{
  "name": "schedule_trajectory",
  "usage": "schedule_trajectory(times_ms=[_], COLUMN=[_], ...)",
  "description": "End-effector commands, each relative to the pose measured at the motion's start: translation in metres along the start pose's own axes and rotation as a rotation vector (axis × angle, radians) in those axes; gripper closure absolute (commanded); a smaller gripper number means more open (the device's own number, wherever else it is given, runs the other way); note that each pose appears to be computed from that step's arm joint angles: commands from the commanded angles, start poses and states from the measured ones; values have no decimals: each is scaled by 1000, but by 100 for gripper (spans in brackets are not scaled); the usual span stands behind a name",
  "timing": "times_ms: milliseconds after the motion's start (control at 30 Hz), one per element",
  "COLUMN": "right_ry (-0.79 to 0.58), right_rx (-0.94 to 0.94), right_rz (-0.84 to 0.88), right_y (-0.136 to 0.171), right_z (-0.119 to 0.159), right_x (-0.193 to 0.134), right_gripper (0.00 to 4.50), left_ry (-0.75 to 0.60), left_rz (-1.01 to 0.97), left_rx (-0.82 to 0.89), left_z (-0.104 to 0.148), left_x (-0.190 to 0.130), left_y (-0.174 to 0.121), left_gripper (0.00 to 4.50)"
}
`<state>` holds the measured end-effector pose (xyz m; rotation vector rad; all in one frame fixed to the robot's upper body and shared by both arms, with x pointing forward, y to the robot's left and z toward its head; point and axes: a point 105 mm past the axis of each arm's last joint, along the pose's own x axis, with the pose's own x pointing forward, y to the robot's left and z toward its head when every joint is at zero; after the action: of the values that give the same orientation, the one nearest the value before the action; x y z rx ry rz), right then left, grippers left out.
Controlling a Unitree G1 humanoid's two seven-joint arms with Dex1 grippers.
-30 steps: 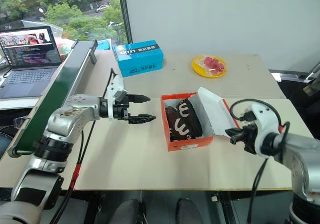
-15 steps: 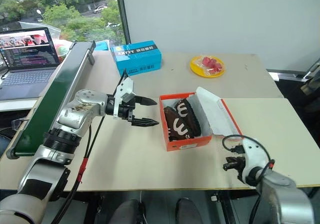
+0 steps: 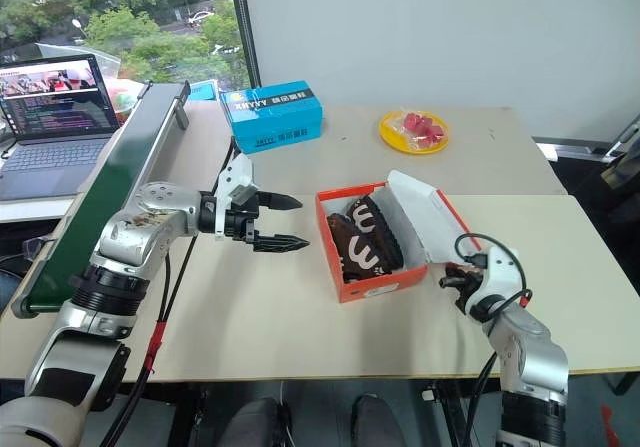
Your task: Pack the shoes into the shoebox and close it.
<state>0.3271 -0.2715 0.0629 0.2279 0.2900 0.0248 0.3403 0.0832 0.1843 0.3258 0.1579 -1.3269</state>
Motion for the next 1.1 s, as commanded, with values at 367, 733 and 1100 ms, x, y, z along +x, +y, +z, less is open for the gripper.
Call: schedule_trajectory(times_ms=[367,733,1100], right_ry=[-362,-7,198], right_rx=[611,164,-139], right_rz=[618,619,661], right_y=[70,130,147], right_z=[71,60,8], right_x=[-60,5,48], right_gripper=[444,444,444], left_ry=[-44,-44,-40], left_rz=[22,50,104], left_rx=[42,37,33], left_z=[16,14,7], left_x=[-2,-3,-4], left_y=[-1,0,-1], left_gripper=[0,0,0])
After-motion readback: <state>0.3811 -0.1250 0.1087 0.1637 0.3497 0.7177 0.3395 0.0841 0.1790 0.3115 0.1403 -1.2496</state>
